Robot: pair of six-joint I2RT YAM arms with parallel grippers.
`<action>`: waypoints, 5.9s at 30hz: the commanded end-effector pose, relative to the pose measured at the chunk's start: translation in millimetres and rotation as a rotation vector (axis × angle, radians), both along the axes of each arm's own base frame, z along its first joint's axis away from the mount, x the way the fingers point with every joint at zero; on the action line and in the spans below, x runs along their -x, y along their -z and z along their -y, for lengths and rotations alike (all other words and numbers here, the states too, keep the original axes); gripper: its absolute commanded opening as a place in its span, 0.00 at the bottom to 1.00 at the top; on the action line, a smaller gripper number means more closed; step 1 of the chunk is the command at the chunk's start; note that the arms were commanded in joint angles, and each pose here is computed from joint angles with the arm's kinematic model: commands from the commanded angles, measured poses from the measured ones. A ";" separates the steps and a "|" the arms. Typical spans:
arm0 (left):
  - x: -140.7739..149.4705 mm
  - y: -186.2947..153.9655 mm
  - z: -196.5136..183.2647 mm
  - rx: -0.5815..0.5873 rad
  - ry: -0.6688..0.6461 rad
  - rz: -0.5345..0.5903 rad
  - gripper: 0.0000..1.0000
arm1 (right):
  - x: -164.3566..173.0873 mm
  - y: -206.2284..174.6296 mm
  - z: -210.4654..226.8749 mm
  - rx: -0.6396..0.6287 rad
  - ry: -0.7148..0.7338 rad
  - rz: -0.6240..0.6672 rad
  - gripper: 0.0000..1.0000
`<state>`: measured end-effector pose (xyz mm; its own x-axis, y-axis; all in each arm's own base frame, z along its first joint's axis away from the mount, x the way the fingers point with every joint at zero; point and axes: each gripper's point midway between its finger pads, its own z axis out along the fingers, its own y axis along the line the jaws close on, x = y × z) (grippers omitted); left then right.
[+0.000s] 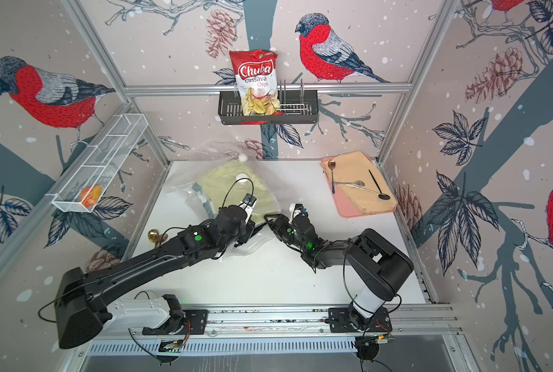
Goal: Take the blanket out of the vacuum bag
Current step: Take out the blanket from the vacuum bag.
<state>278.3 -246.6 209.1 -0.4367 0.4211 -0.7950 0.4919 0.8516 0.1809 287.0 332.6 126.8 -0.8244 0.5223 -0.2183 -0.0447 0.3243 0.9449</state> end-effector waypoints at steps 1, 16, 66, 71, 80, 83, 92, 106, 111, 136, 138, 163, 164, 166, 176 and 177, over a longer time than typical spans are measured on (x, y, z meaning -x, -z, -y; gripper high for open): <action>0.4 -8.2 8.8 0.037 0.035 0.010 0.10 | 5.8 1.4 -13.1 0.007 -0.037 0.001 0.55; 0.3 -13.6 6.7 0.049 0.030 0.032 0.10 | -12.7 17.6 -55.4 0.000 -0.099 -0.026 0.55; -1.9 -33.2 -10.9 0.060 -0.026 0.116 0.15 | 13.2 -43.1 -79.7 -0.099 -0.215 0.070 0.36; -1.8 -35.1 -12.0 0.064 -0.028 0.120 0.15 | 7.1 -34.3 -71.9 -0.090 -0.182 0.048 0.48; 0.0 -35.0 -9.4 0.073 -0.014 0.114 0.16 | 8.8 -7.2 -55.2 -0.062 -0.153 -0.011 0.56; 0.1 -34.2 -8.4 0.074 -0.010 0.110 0.16 | 6.2 -1.3 -53.0 -0.050 -0.143 -0.022 0.59; -0.2 -32.6 -8.7 0.067 -0.012 0.109 0.16 | -13.1 -2.5 -67.6 -0.077 -0.135 -0.021 0.59; 17.4 -2.5 12.9 -0.001 0.142 -0.048 0.70 | -14.9 -6.3 -70.0 -0.091 -0.134 -0.015 0.45; 22.5 30.2 13.6 -0.085 0.166 -0.139 0.71 | -15.6 -9.6 -67.0 -0.107 -0.130 -0.014 0.43; -17.3 22.2 -26.7 -0.216 -0.139 -0.029 0.00 | -13.3 -20.4 -57.9 -0.172 -0.129 -0.006 0.38; -19.7 9.5 -29.5 -0.155 -0.149 -0.004 0.00 | -13.0 -20.3 -57.7 -0.180 -0.129 -0.008 0.42; -26.9 -31.6 -42.6 0.034 -0.180 0.078 0.00 | 27.0 -67.6 -58.3 -0.175 -0.188 0.097 0.00; -27.1 -32.7 -43.2 0.037 -0.184 0.081 0.00 | 29.1 -70.0 -56.3 -0.173 -0.188 0.105 0.00; -27.2 -35.1 -44.0 0.046 -0.191 0.086 0.00 | 32.7 -76.2 -51.1 -0.169 -0.182 0.124 0.00; -28.7 -32.2 -52.9 0.045 -0.227 0.096 0.00 | 61.7 -111.9 -19.7 -0.084 -0.149 0.250 0.00; -29.6 -32.9 -55.3 0.043 -0.234 0.101 0.00 | 62.8 -116.7 -13.1 -0.066 -0.133 0.268 0.00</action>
<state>302.5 -197.4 232.8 -0.4572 0.3175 -0.8308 0.3084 0.9327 0.1868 222.6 358.5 242.5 -0.8502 0.4105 -0.3296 -0.2901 0.1573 0.9440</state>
